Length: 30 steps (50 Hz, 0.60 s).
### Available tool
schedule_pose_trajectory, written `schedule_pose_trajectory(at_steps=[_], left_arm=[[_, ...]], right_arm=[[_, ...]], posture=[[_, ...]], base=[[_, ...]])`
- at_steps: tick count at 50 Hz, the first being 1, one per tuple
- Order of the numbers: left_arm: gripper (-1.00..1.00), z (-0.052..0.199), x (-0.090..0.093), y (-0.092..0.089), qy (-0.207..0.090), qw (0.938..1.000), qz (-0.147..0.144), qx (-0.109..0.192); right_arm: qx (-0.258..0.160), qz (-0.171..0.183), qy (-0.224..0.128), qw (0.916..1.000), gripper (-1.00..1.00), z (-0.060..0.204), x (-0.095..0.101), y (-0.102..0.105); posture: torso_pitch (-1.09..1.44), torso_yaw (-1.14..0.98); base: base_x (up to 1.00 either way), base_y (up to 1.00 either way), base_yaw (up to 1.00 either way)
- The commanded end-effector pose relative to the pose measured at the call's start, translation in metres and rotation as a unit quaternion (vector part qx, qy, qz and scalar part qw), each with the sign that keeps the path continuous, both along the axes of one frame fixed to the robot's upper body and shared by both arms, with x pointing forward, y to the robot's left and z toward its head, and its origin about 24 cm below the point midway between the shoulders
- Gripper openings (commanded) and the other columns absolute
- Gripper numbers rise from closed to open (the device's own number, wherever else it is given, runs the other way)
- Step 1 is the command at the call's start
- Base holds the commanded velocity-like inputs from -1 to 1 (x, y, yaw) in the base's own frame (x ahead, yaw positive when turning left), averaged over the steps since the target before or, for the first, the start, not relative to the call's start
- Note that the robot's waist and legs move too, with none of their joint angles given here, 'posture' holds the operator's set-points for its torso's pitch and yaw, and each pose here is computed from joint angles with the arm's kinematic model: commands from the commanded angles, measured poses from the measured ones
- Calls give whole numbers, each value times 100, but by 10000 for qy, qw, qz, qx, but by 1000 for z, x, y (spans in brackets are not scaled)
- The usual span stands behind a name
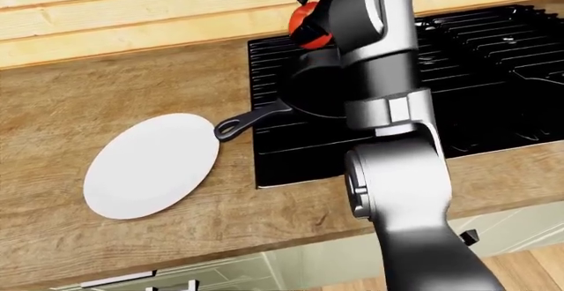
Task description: Pick the tomato from the pan and place it on the plate.
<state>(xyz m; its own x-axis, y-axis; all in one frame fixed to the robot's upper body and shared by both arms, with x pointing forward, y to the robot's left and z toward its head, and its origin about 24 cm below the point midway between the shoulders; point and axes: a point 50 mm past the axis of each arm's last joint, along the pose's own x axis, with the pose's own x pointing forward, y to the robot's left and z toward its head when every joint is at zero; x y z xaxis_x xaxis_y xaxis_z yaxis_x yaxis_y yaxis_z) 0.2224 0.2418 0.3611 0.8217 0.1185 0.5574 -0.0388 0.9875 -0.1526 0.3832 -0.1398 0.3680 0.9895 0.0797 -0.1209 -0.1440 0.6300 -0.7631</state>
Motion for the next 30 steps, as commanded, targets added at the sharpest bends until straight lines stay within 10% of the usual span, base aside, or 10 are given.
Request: schedule_pose_trajectory(at_steps=[1,30], left_arm=[[100,10,-8,2,-324,9995,64,1],[100,13,-10,8,-370,9992,152,16]], right_arm=[[41,143,-501,9986,-100,29,-13,8],[136,1457,-291,9888,-100,24,-87,81]], posture=[[0,0],[0,0]], base=[[0,0,0],[0,0,0]])
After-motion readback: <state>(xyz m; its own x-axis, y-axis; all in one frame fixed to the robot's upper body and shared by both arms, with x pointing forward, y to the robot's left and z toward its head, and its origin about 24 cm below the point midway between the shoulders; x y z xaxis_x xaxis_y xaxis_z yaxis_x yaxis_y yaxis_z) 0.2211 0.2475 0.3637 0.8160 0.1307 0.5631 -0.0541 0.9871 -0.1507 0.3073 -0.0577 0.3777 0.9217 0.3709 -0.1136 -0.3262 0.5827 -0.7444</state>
